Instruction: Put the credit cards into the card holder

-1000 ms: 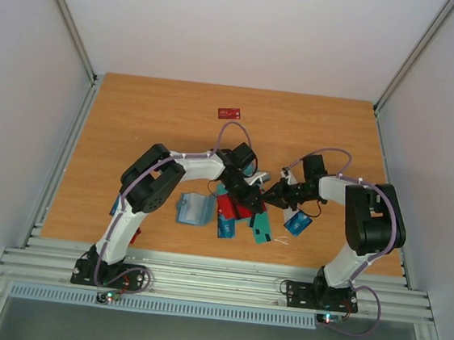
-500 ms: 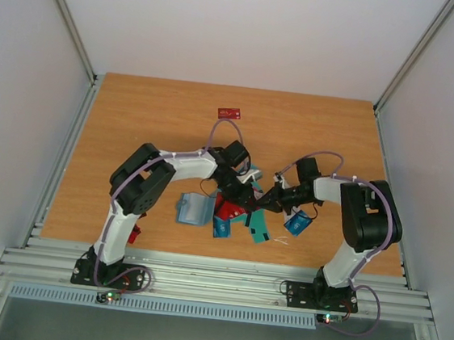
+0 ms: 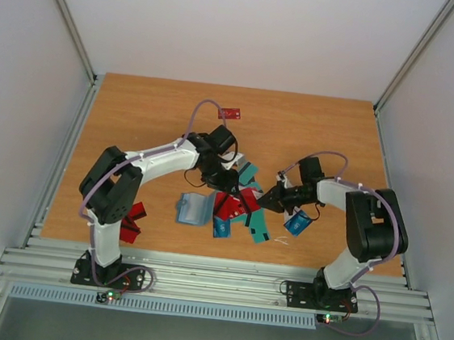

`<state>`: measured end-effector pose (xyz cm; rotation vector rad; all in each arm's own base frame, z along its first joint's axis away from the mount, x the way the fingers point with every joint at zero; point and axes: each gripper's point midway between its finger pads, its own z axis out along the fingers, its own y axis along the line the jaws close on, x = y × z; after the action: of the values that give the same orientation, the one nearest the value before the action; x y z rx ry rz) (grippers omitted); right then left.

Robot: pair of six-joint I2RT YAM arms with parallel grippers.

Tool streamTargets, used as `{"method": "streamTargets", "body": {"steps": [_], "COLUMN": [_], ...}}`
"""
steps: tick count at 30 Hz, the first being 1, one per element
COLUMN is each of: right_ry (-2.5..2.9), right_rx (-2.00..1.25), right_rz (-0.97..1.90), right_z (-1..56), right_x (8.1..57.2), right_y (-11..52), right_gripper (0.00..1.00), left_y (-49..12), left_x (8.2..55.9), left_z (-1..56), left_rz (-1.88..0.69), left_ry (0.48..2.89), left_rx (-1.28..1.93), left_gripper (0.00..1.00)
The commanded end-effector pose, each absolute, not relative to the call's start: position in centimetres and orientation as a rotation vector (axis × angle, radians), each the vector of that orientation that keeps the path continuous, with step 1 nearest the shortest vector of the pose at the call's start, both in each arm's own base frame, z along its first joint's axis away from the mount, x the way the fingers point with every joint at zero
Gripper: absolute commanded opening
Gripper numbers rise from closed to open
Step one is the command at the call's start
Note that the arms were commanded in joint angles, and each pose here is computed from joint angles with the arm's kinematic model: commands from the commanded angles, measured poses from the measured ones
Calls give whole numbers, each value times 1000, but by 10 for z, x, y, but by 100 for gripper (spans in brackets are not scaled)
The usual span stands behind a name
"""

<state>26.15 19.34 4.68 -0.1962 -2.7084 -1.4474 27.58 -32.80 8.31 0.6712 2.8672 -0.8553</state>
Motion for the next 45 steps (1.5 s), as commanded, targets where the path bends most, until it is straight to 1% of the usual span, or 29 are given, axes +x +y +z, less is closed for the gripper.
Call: {"method": "streamTargets", "body": {"steps": [1,3,5,7,10,15,17,24,31,40,45], "right_ry": [-2748,-2767,-2792,-2800,-2803,-2807,-2804,-2783,-2760,-2733,-2721], "right_rx": [-244,-254,-256,-268,-294,-300,-303,-309,-302,-298,-306], "right_rz": [-1430,-1424,-1401,-1363,-1320,-1244,-1229,-1222,-1232,-1269,-1301], "right_z": [61,66,68,64,58,48,46,43,42,35,36], "right_x": [258,261,265,268,269,260,258,252,251,258,265], "right_y": [191,190,188,186,184,178,177,177,179,184,187], "right_gripper": [14,23,35,40,46,49,49,51,55,58,59], "left_y": [-311,-317,-325,-329,-336,-350,-354,-366,-357,-338,-336], "left_x": [277,279,284,290,294,298,299,300,301,281,271], "left_z": [66,69,70,66,59,56,53,43,13,-17,-25], "left_rz": [-719,-763,-801,-806,-820,-880,-882,-897,-778,-723,-776], "left_ry": [2917,2907,2906,2917,2934,2923,2925,2932,2996,3064,3081], "left_rx": [704,689,645,598,582,603,614,617,594,584,583], "left_gripper": [42,43,43,43,39,30,28,27,25,24,24]}}
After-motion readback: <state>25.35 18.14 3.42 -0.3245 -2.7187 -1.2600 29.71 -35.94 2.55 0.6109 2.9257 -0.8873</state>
